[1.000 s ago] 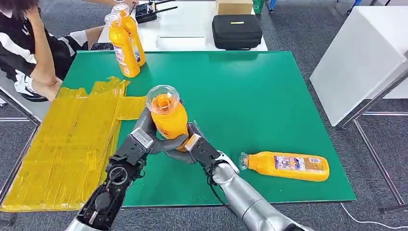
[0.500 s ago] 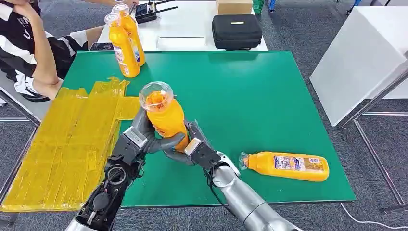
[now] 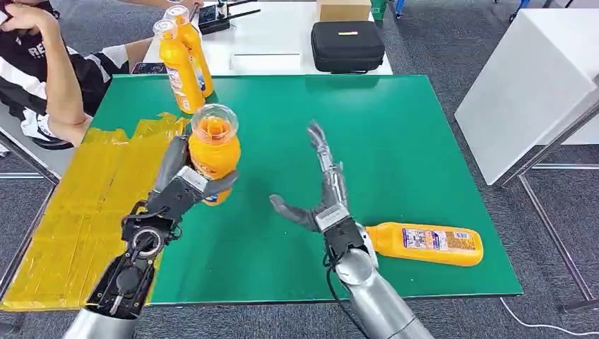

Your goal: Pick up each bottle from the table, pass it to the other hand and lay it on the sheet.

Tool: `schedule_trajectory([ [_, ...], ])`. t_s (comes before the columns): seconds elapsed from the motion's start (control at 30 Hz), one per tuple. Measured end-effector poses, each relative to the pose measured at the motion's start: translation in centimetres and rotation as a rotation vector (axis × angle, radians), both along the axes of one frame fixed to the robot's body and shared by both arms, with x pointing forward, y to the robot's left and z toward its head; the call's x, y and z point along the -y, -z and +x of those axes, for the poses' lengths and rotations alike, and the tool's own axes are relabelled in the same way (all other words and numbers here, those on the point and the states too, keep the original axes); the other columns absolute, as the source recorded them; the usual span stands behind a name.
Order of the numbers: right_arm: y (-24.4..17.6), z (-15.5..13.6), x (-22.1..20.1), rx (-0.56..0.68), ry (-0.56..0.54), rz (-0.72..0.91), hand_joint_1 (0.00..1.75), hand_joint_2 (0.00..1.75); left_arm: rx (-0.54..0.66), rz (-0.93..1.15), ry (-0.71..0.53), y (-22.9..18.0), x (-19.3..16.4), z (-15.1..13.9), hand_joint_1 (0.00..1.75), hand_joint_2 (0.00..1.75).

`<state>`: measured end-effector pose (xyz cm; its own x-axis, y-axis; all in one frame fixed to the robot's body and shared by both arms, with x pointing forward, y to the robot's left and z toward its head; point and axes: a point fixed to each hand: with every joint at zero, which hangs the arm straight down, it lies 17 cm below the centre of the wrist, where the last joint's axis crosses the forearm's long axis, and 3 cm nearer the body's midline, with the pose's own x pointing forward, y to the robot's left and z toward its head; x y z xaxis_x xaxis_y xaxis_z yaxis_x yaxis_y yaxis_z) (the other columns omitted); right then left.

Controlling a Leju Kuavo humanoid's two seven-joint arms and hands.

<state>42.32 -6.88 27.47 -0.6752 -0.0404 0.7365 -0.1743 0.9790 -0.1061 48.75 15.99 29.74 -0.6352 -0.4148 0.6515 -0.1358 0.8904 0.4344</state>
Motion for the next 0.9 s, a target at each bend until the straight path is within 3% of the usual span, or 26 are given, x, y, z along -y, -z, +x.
schedule_trajectory([
  [0.1, -1.2, -0.7, 1.4, 0.036, 0.034, 0.016, 0.0, 1.75, 0.021, 0.06, -0.084, -0.1, -2.1, 1.0, 1.75, 1.75],
  [0.47, -2.7, -1.7, 2.6, 0.077, 0.053, 0.032, 0.0, 1.75, 0.022, 0.109, -0.142, 0.4, -3.5, 1.9, 1.75, 1.75],
  [0.53, -2.8, -1.8, 2.8, 0.086, 0.073, 0.029, 0.0, 1.75, 0.063, 0.22, -0.256, 0.2, -4.4, 2.3, 1.75, 1.75],
  [0.6, -3.4, -2.1, 3.4, 0.109, 0.104, 0.027, 0.0, 1.75, 0.133, 0.459, -0.437, 0.2, -5.4, 3.1, 1.75, 1.75],
  [0.67, -4.1, -2.4, 3.8, 0.128, 0.129, 0.024, 0.0, 1.75, 0.153, 0.666, -0.539, 1.2, -6.1, 4.6, 1.75, 1.75],
  [0.9, -5.5, -2.7, 4.5, 0.158, 0.161, 0.031, 0.0, 1.75, -0.112, 1.002, -0.502, 8.7, -9.9, 11.4, 1.75, 1.75],
])
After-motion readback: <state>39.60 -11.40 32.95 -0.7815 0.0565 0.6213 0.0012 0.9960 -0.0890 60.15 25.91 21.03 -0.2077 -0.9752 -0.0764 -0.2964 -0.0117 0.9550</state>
